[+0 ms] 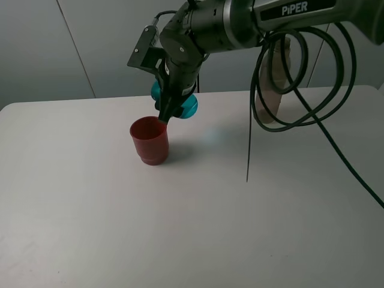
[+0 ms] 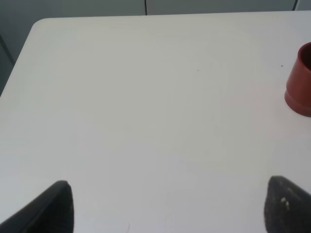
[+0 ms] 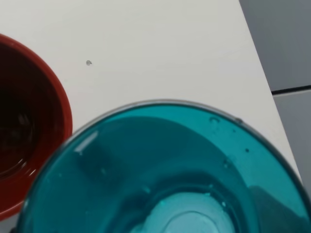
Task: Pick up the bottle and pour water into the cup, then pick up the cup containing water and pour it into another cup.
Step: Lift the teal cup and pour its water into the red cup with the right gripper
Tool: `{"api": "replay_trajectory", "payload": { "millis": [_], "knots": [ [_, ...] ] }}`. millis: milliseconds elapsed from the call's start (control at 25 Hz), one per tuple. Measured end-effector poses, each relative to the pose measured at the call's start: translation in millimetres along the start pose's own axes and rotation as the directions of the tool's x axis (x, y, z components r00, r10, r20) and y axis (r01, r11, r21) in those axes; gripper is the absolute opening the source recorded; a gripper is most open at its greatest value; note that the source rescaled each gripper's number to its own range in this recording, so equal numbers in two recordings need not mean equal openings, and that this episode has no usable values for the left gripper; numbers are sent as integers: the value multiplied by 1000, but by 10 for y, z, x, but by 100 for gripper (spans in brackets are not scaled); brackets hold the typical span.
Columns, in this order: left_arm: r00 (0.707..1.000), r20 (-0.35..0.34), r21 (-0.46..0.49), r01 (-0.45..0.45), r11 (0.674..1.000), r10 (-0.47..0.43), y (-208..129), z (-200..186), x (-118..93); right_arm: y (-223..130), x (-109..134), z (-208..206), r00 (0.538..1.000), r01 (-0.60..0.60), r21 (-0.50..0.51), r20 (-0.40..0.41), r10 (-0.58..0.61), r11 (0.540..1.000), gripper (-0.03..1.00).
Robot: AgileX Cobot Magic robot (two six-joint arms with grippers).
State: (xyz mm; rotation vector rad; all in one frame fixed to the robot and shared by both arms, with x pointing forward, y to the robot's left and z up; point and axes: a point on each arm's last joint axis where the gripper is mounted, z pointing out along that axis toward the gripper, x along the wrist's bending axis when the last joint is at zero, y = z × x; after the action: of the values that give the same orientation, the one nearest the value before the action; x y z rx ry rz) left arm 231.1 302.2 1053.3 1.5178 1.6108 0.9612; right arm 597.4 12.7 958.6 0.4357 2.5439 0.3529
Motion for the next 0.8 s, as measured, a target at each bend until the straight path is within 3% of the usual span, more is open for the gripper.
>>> {"api": "replay_trajectory", "payload": {
  "millis": [800],
  "knots": [
    [1000,0,0,0,1000,0,0,0,0,29,120,28,974,226,68,-43,-224,972,10]
  ]
}}
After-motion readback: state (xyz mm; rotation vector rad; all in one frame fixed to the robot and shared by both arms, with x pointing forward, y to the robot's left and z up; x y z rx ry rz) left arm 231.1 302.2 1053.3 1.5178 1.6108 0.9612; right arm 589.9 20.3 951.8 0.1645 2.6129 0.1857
